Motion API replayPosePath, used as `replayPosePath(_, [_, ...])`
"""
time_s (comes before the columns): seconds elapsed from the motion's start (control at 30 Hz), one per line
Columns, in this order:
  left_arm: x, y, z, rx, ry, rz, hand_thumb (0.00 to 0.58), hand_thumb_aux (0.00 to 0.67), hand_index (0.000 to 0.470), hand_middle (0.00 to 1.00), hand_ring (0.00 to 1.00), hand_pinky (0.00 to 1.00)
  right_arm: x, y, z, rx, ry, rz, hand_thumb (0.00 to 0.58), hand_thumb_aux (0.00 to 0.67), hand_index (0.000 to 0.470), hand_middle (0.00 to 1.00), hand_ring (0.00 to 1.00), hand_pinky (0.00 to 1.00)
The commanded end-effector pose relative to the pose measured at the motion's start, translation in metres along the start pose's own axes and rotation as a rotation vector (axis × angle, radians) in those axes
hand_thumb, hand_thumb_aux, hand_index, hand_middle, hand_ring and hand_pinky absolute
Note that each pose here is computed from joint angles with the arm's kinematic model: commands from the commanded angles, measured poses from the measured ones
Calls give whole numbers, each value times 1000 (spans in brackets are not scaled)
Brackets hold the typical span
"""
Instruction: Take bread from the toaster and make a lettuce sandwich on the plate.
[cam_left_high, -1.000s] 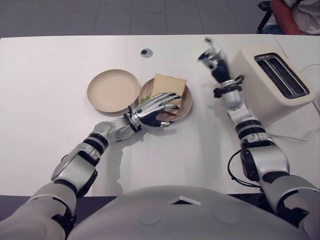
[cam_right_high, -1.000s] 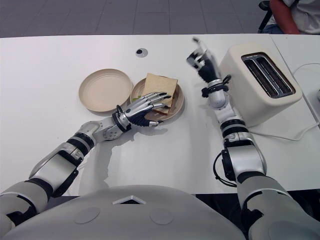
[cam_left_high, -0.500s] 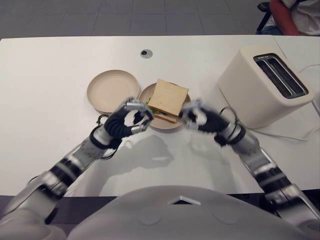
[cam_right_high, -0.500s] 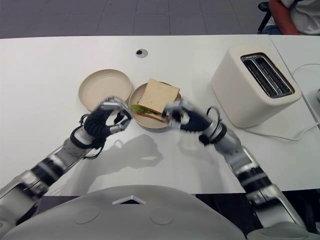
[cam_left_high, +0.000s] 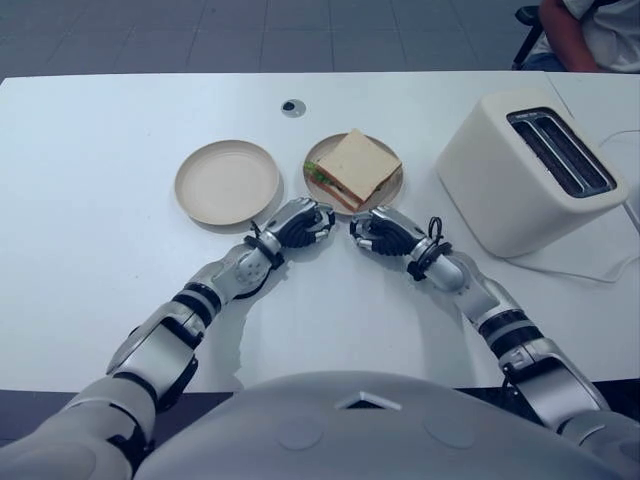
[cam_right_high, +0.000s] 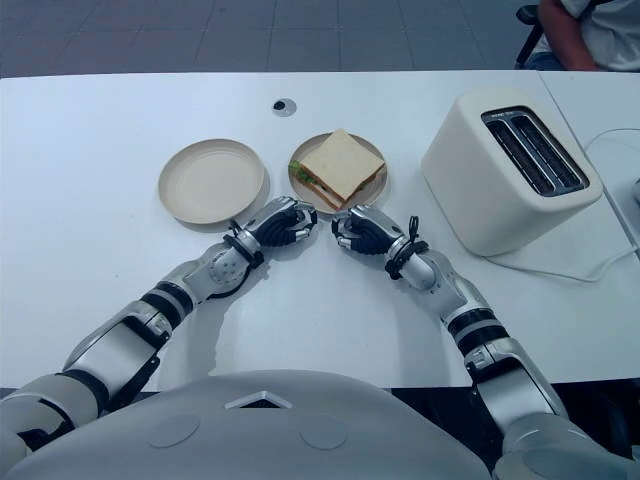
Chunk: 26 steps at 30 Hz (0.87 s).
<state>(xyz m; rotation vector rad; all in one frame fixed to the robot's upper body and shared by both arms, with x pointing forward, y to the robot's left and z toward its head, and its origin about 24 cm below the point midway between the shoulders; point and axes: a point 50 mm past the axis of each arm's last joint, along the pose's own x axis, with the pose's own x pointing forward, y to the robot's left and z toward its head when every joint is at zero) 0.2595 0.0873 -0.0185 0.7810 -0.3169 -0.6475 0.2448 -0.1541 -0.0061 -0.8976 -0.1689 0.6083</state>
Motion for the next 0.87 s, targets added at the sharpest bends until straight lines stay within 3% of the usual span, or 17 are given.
replayPosePath(0.03, [-9,-14,15,-137,-109,52,556,533,374,1000,1000,1000,1,5,3,101,-2,-89,580,670,470,1000,1000,1000])
replayPosePath(0.07, [-14,-13,26,-223,-187,88,487,402,282,1000,1000,1000,-1,3,11,171,-61,-126,557,536,376,1000,1000,1000])
replayPosePath(0.1, [-20,-11,35,-308,-254,127,201,129,90,1000,1000,1000,-4,1,20,238,-128,-155,377,273,192,1000,1000,1000])
replayPosePath(0.13, [-28,-8,43,-387,-305,167,0,0,0,408,408,408,-9,-3,29,304,-196,-183,0,0,0,663,663,663])
replayPosePath(0.17, [-36,-1,51,-467,-354,219,0,0,0,0,0,0,-15,-9,40,368,-275,-227,0,0,0,0,0,0])
replayPosePath(0.3, [-56,31,69,-689,-456,412,0,0,0,0,0,0,-31,-30,59,504,-403,-390,0,0,0,0,0,0])
replayPosePath(0.57, [-57,44,43,-735,-250,631,0,0,0,0,0,0,-28,-16,46,647,-250,-480,0,0,0,0,0,0])
replayPosePath(0.87, [-59,32,41,-752,-196,664,0,0,0,0,0,0,-29,-19,40,686,-183,-653,0,0,0,0,0,0])
